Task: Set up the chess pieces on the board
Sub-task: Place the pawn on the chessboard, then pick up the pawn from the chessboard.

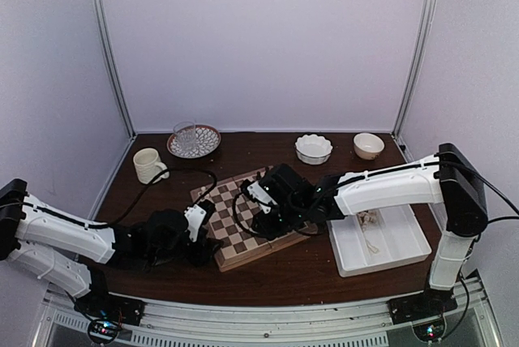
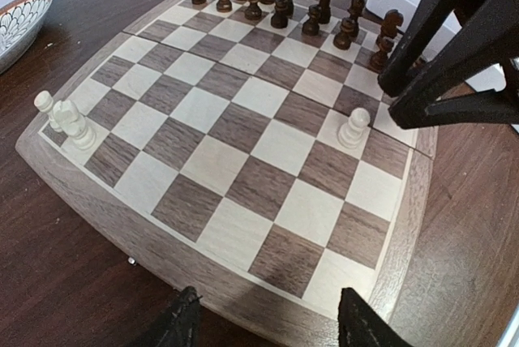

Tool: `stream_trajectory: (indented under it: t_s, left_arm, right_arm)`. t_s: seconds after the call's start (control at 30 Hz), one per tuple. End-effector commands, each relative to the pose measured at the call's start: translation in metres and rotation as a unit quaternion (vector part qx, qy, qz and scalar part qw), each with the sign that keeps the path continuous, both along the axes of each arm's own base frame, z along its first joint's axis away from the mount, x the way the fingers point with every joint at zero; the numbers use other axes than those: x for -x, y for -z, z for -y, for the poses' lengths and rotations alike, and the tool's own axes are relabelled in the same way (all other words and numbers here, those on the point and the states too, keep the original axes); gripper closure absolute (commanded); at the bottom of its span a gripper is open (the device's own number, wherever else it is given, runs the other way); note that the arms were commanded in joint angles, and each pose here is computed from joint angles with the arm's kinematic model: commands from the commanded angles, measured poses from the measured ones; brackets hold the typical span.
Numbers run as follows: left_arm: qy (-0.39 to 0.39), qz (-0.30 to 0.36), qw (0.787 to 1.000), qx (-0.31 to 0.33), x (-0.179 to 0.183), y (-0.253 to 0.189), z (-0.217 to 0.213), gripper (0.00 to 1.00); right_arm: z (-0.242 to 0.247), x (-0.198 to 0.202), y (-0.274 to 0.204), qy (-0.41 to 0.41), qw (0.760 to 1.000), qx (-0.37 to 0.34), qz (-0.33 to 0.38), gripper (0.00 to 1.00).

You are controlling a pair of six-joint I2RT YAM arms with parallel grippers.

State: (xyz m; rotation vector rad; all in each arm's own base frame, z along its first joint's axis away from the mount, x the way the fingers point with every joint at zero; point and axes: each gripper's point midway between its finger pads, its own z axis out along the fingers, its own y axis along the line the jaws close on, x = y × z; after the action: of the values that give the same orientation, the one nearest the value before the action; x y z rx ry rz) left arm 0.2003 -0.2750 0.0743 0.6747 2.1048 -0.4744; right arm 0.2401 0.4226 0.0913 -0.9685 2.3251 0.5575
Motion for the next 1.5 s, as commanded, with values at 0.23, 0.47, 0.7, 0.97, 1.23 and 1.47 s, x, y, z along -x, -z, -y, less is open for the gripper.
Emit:
stream_trajectory:
  t_s: [0.23, 0.47, 0.7, 0.97, 1.23, 1.47]
  left_arm:
    - [0.018, -0.009, 1.000, 0.005, -0.004, -0.006, 0.024, 0.41]
    - [0.025, -0.028, 0.999, -0.011, -0.011, -0.015, 0.046, 0.42]
    - [0.001, -0.071, 0.994, -0.082, -0.022, -0.004, 0.065, 0.47]
    - [-0.016, -0.101, 0.984, -0.149, -0.033, 0.002, 0.081, 0.54]
    - [-0.026, -0.120, 0.976, -0.179, -0.039, 0.000, 0.092, 0.60]
    - [-0.020, -0.124, 0.973, -0.195, -0.043, 0.004, 0.099, 0.63]
  right_arm:
    - [0.003, -0.004, -0.015, 0.010, 1.000, -0.011, 0.026, 0.70]
    - [0.034, -0.021, -0.051, 0.084, 0.991, -0.039, 0.100, 0.68]
    - [0.091, -0.044, -0.085, 0.197, 0.963, -0.066, 0.171, 0.68]
    - [0.157, -0.050, -0.115, 0.299, 0.920, -0.127, 0.220, 0.68]
    - [0.170, -0.051, -0.119, 0.316, 0.911, -0.137, 0.228, 0.68]
    - [0.172, -0.051, -0.120, 0.317, 0.909, -0.142, 0.231, 0.68]
